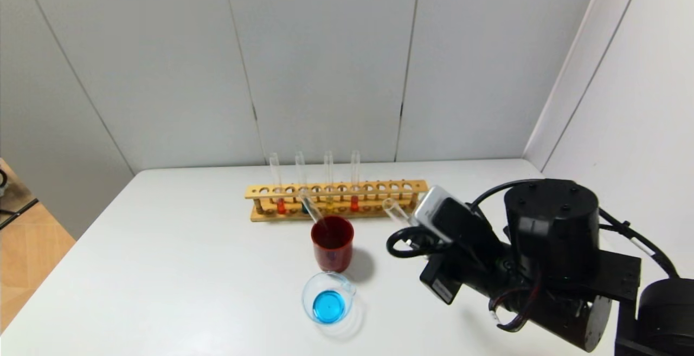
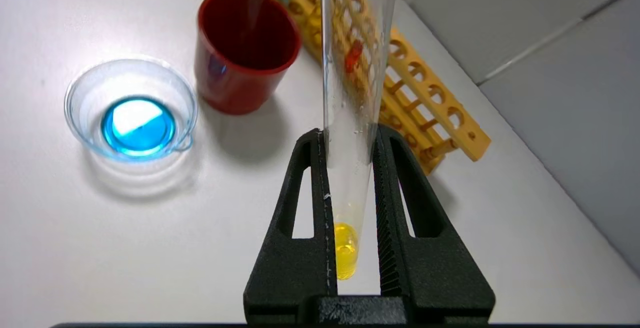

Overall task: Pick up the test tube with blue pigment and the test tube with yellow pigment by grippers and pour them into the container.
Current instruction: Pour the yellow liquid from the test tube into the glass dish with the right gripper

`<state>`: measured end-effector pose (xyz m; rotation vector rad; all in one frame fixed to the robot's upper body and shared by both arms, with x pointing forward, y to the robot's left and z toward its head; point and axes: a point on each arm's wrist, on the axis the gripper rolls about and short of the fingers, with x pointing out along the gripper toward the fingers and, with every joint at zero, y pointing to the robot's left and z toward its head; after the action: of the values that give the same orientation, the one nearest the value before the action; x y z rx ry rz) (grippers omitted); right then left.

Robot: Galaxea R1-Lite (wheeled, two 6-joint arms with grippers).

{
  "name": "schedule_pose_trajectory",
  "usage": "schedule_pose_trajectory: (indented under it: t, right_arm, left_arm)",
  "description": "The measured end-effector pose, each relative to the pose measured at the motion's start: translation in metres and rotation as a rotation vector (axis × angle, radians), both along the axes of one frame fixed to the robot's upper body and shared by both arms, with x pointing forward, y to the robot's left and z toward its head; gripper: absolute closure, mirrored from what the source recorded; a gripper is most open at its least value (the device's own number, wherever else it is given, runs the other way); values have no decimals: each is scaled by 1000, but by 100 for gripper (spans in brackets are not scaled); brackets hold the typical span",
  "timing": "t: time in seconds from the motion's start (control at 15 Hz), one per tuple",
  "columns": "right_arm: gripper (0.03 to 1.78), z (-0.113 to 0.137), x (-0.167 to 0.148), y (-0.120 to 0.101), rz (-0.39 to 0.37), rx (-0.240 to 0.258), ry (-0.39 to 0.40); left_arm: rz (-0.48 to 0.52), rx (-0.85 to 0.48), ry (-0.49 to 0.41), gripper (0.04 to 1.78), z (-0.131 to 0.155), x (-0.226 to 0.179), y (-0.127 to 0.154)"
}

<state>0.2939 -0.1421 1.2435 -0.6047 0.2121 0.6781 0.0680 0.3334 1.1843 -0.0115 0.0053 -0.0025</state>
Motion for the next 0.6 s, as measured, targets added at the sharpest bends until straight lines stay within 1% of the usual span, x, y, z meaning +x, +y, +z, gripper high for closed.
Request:
schedule_pose_trajectory:
  t: [0.07,0.2,0.27,0.33,0.47,0.6]
  right_arm:
    - [149,-6,1,4,26,-45,-5]
    - [149,-15,2,11,66,-118,-17]
    - [149,-18,3,13,82,-144,-23]
    - [149,-20,4,16,96,-163,-31]
    - [149,-21,7,24,117,-184,-48]
    - [149,-21,11,32,145,-216,-79]
  left_arm:
    - [0,0,0,7,0,0,0]
    - [0,0,0,7,0,0,0]
    - [0,0,0,7,0,0,0]
    - [0,0,0,7,0,0,0]
    - [-1,0,0,7,0,0,0]
    - [0,0,0,7,0,0,0]
